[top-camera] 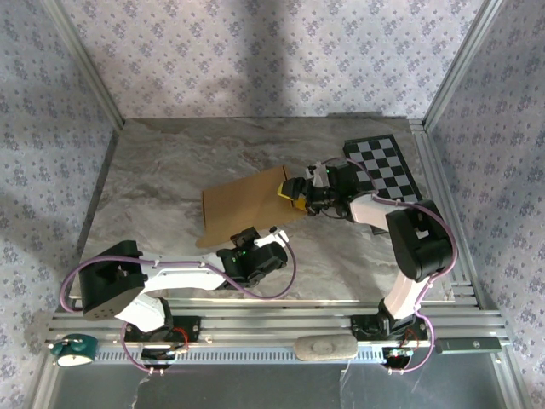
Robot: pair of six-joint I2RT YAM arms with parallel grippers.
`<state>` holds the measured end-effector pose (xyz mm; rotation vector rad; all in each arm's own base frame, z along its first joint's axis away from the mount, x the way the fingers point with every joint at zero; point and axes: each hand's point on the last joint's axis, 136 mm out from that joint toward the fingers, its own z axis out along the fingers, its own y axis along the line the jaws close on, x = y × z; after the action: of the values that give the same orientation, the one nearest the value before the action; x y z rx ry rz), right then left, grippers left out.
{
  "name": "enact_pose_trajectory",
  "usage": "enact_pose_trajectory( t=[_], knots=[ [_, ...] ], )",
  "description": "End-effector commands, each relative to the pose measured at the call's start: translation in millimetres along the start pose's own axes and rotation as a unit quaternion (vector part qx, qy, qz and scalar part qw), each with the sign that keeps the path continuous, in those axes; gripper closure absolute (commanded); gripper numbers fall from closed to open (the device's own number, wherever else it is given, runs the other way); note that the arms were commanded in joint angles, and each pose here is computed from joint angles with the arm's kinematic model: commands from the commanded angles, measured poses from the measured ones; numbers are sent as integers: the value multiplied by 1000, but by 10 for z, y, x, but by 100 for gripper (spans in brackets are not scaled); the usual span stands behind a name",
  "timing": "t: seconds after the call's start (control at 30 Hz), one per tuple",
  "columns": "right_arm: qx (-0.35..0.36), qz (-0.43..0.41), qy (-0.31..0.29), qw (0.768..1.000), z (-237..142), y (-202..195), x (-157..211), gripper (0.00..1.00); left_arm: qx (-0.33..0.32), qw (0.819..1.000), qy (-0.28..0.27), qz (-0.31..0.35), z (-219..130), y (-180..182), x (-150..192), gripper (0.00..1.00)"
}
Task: Fold the paper box
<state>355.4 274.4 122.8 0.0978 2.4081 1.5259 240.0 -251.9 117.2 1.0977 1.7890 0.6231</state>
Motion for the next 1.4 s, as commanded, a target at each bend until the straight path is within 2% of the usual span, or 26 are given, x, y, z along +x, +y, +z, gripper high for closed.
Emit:
enact_pose_trajectory(
  t=[0.0, 0.37, 0.63, 0.7, 0.83, 0.9, 1.0, 1.1, 1.2, 1.23, 1.3, 1.37],
  knots=[
    [-18, 22, 4, 1000, 26, 18, 8, 19, 3, 1000, -9, -21, -12, 25, -38, 100],
    [-29, 47, -5, 998, -26, 103, -6, 38, 0, 1000, -10, -29, -35, 68, -35, 100],
    [-31, 58, -17, 998, -79, 158, -44, 44, -2, 999, -13, -39, -68, 127, -47, 99],
    [-32, 64, -21, 997, -91, 168, -59, 47, -4, 999, -14, -43, -80, 149, -47, 94],
    [-37, 84, -27, 995, -120, 191, -97, 48, -15, 997, -22, -66, -157, 266, -88, 77],
    [-38, 101, -31, 994, -136, 200, -123, 48, -20, 995, -30, -92, -239, 374, -140, 68],
    [-43, 141, -33, 989, -167, 209, -168, 49, -29, 984, -47, -170, -450, 663, -257, 59],
    [-56, 176, -47, 982, -219, 244, -250, 49, -44, 954, -59, -291, -689, 1093, -277, 44],
    [-64, 216, -60, 972, -299, 274, -337, 48, -49, 906, -74, -415, -897, 1479, -144, 25],
    [-69, 226, -62, 970, -327, 306, -362, 48, -45, 886, -76, -455, -942, 1585, -60, 18],
    [-74, 251, -66, 963, -389, 348, -403, 46, -32, 843, -83, -531, -997, 1791, 126, 12],
    [-76, 271, -65, 957, -457, 408, -440, 46, -22, 781, -88, -618, -1018, 1994, 390, 6]
  ],
)
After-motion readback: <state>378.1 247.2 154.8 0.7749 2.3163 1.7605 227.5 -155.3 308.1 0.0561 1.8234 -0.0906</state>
